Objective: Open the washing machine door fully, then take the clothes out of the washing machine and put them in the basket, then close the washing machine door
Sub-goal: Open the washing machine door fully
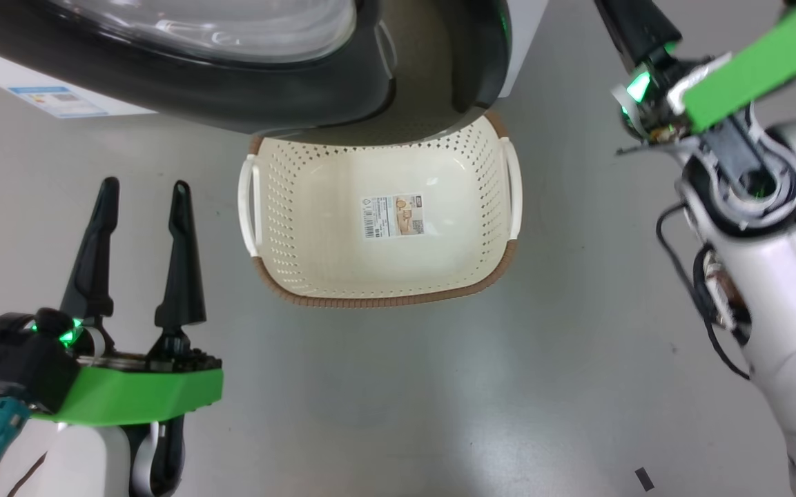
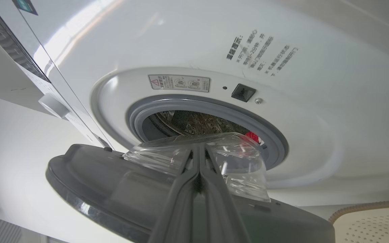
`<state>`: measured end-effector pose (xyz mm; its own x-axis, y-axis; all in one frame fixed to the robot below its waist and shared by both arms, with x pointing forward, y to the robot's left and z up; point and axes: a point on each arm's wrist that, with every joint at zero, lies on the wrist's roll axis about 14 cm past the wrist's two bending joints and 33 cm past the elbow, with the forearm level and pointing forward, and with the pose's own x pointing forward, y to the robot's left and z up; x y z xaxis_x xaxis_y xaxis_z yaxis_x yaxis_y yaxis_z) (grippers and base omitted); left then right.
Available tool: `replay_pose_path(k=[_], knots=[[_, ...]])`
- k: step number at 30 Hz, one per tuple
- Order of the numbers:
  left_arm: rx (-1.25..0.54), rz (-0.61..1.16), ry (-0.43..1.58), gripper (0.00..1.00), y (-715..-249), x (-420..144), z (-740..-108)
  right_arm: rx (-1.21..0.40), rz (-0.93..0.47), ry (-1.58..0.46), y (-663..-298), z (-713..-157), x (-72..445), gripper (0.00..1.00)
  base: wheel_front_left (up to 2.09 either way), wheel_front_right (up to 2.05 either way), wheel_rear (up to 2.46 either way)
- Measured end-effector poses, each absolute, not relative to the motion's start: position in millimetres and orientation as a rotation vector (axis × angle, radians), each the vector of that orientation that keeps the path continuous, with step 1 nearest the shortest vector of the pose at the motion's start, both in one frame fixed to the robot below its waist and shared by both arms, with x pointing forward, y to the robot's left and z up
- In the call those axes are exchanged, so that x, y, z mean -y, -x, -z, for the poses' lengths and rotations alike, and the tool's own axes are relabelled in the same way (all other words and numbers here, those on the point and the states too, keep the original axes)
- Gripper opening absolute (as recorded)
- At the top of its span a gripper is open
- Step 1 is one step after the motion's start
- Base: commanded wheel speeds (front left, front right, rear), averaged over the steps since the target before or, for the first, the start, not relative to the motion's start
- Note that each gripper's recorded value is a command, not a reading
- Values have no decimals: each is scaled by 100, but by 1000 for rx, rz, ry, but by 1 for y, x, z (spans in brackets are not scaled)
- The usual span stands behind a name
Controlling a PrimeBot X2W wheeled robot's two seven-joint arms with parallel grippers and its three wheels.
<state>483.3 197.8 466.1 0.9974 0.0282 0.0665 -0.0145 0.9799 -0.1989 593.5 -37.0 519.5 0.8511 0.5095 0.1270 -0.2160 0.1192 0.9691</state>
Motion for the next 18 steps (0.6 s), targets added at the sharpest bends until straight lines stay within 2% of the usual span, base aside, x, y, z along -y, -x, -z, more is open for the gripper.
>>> replay_pose_path(k=[3,8,12,18], knots=[[68,-24,197,100,-482,-199,-466,-359,-631,-1449,-596,-527,21,0,0,0,0],[66,-31,190,100,-480,-202,-466,-500,-752,-1492,-598,-532,0,0,0,0,0],[66,-33,188,100,-479,-203,-467,-622,-895,-1466,-588,-542,-22,0,0,0,0],[68,-39,186,100,-479,-204,-468,-677,-980,-1400,-582,-549,-30,0,0,0,0]])
